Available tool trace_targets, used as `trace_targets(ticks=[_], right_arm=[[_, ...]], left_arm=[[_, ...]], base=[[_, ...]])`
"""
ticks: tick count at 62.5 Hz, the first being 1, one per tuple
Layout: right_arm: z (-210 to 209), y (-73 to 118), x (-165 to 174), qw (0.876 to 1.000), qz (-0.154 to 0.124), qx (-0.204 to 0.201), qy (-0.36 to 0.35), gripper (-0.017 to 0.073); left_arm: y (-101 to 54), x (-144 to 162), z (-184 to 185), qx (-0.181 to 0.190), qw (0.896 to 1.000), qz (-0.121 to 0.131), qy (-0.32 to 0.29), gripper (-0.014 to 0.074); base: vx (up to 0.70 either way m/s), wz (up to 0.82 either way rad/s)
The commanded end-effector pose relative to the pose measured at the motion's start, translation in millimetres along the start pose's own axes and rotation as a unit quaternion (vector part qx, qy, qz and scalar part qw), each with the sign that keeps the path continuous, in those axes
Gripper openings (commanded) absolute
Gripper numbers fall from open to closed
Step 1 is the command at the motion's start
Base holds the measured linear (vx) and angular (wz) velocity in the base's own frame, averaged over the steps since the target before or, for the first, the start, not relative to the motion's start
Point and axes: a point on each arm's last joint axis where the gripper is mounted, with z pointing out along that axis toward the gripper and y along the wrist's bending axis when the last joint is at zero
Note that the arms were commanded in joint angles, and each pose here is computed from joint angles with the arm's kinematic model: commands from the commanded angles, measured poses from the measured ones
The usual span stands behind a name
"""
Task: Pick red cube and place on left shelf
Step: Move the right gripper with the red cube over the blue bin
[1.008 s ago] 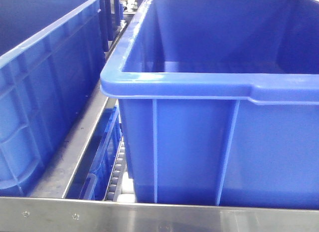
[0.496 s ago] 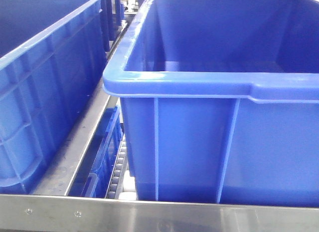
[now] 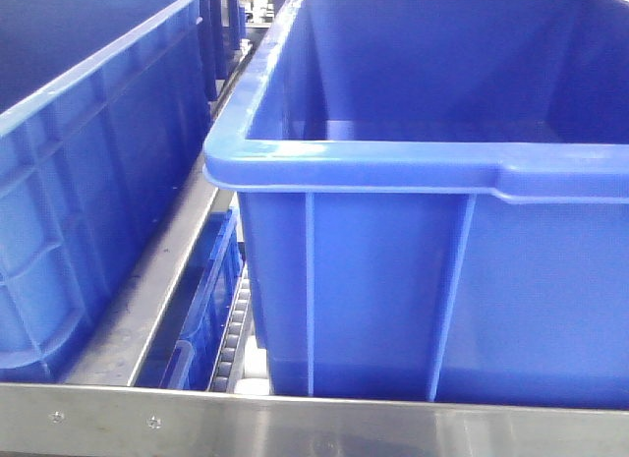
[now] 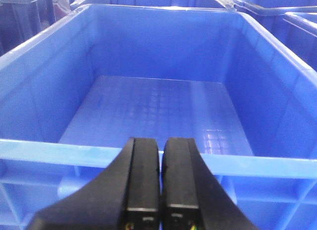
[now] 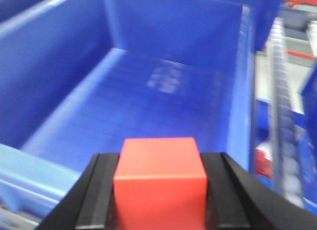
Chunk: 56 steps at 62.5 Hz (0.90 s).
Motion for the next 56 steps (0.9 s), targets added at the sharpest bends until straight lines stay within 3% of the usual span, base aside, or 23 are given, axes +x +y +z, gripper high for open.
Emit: trace_targets(ticks=[1, 15, 22, 31, 47, 56], right_arm=[[-1.9, -2.2, -40.8, 0.998, -0.010, -0.021, -0.051, 0.0151], [34.2, 6.0, -90.5, 0.995, -0.024, -0.095, 0.017, 0.0151], [70.4, 13.5, -107.3, 0.991, -0.029, -0.110, 0.075, 0.0151], [121.3, 21.8, -122.7, 0.983, -0.011, -0.111, 0.148, 0.0151], [214.9, 37.3, -111.9, 0.951, 0.033, -0.097, 0.292, 0.0151], [258.7, 45.1, -99.5, 0.934, 0.039, -0.090, 0.344, 0.0151]], left_arm=[[0.5, -0.8, -0.3, 0.000, 0.999, -0.006, -0.039, 0.0101], [0.5, -0.8, -0.3, 0.000, 0.999, -0.006, -0.039, 0.0101], [0.5, -0.8, -0.3, 0.000, 0.999, -0.006, -0.039, 0.0101], [0.5, -0.8, -0.3, 0.000, 0.999, -0.006, -0.039, 0.0101], [0.5, -0.8, -0.3, 0.000, 0.999, -0.006, -0.039, 0.0101], [0.5, -0.8, -0.3, 0.000, 0.999, -0.006, -0.039, 0.0101]], base=[[0.00, 0.00], [0.00, 0.00], [0.00, 0.00], [0.00, 0.00], [0.00, 0.00], [0.00, 0.00]])
